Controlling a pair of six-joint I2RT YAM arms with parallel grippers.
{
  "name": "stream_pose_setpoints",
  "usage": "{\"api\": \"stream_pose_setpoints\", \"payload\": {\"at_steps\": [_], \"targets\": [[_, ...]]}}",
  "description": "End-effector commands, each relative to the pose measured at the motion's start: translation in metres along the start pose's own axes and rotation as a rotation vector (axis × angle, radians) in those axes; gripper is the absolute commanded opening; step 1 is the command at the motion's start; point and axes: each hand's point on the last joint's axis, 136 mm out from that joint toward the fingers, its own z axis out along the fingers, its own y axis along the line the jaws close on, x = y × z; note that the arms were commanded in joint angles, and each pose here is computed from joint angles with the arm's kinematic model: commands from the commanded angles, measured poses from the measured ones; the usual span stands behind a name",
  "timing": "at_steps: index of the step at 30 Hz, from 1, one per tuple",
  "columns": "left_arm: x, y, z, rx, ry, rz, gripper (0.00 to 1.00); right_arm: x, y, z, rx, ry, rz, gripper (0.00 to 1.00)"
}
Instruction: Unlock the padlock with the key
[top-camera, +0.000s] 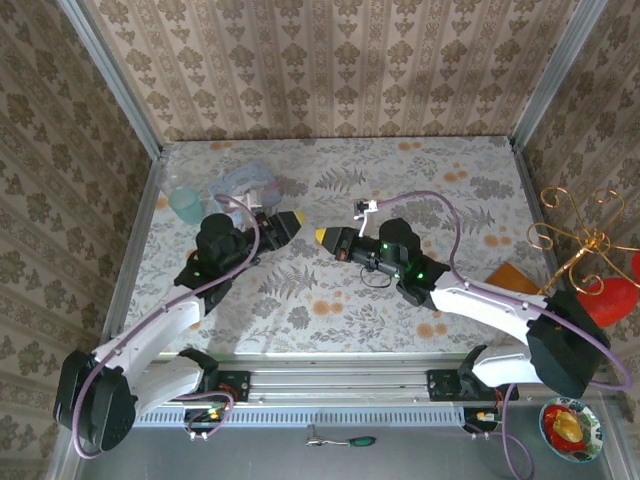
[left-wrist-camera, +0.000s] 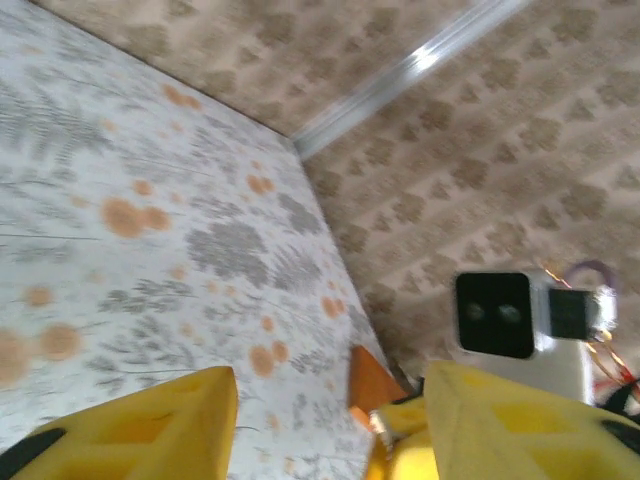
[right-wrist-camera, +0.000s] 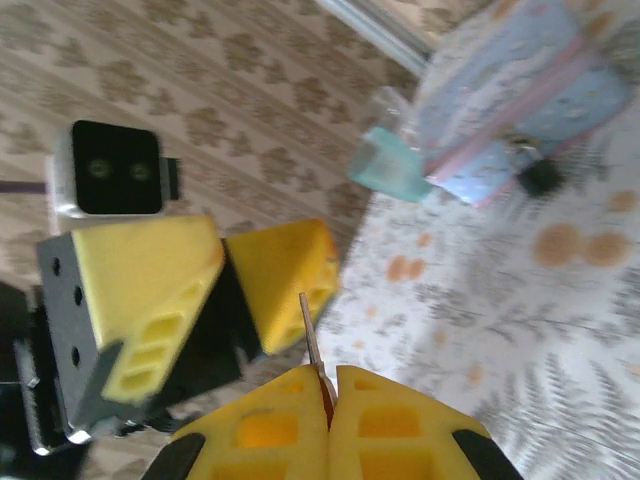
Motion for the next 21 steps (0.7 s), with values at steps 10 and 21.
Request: {"api": "stream_pose_setpoints", "payload": {"at_steps": [10,21], "targets": [[-0.012,0.142,-0.051,-0.465,-0.108,-0.025,0.56,0.008,-0.05,-0.026,0.383,0.144,-0.189,0.0],[-0.012,0.216,-0.042,-0.668,-0.114,0.046,0.58,0.015,-0.053,-0.036,0.368,0.135,-0.167,0.0]]}}
